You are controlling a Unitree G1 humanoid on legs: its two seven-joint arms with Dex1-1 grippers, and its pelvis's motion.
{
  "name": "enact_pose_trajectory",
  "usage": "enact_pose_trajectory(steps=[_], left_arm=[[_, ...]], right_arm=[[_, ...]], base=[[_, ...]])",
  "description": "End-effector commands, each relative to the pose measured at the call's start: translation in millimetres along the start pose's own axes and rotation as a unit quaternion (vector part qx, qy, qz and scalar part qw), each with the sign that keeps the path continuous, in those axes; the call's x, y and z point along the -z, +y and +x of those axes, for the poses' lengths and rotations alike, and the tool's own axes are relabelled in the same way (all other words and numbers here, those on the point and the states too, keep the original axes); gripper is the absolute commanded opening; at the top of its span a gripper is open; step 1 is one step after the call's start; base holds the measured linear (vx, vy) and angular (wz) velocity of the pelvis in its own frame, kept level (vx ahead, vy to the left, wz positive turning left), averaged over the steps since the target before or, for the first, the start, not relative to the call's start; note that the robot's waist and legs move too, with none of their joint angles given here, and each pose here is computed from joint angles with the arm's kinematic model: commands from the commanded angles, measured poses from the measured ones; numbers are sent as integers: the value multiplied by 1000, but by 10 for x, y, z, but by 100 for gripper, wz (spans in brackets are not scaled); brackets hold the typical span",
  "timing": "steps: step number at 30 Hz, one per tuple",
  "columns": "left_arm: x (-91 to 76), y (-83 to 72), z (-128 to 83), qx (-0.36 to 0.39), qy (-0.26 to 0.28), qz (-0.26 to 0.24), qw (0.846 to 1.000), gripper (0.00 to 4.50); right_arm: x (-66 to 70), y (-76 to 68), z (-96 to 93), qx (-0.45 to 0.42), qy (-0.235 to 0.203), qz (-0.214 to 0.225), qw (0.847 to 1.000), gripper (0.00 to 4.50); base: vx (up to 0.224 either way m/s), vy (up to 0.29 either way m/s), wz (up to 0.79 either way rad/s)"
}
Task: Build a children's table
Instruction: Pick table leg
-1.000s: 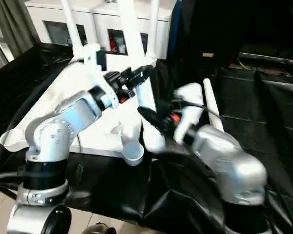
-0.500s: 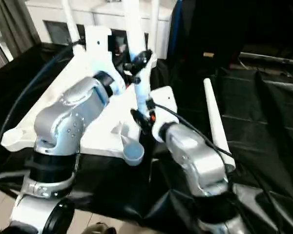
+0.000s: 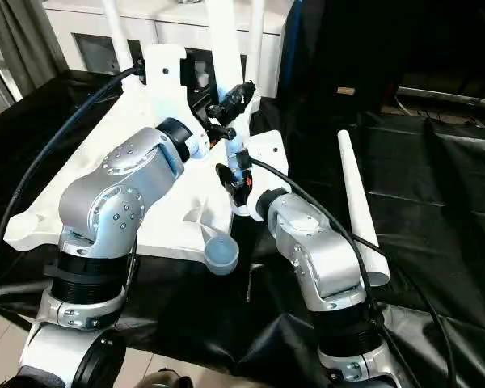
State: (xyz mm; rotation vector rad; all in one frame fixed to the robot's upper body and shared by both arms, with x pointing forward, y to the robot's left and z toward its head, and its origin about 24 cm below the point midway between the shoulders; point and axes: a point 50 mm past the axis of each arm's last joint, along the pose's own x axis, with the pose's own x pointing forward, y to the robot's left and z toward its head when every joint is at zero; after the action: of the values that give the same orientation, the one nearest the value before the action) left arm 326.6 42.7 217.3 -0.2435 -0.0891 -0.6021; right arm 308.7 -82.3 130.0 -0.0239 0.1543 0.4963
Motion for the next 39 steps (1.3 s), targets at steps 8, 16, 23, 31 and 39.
enact_pose_trajectory(steps=[8, 16, 23, 31, 39], left_arm=[[-35, 84, -100, 106, 24, -80, 991, 297], [-116, 132, -255, 253, 38, -121, 959, 301], [-103, 158, -224, 272, 55, -130, 952, 272], [-79, 173, -215, 270, 56, -141, 951, 200], [-126, 258, -178, 231, 46, -129, 963, 188]], right_arm=[[-129, -116, -209, -99, -61, 37, 992, 193], [-111, -140, -418, -223, -51, 38, 973, 193], [-49, -126, -460, -269, -26, 30, 962, 193], [-38, -133, -490, -282, -20, 29, 959, 193], [-50, -148, -470, -266, -29, 15, 963, 249]], base=[[0, 0, 0], [0, 0, 0], [0, 0, 0], [0, 0, 0], [0, 0, 0]])
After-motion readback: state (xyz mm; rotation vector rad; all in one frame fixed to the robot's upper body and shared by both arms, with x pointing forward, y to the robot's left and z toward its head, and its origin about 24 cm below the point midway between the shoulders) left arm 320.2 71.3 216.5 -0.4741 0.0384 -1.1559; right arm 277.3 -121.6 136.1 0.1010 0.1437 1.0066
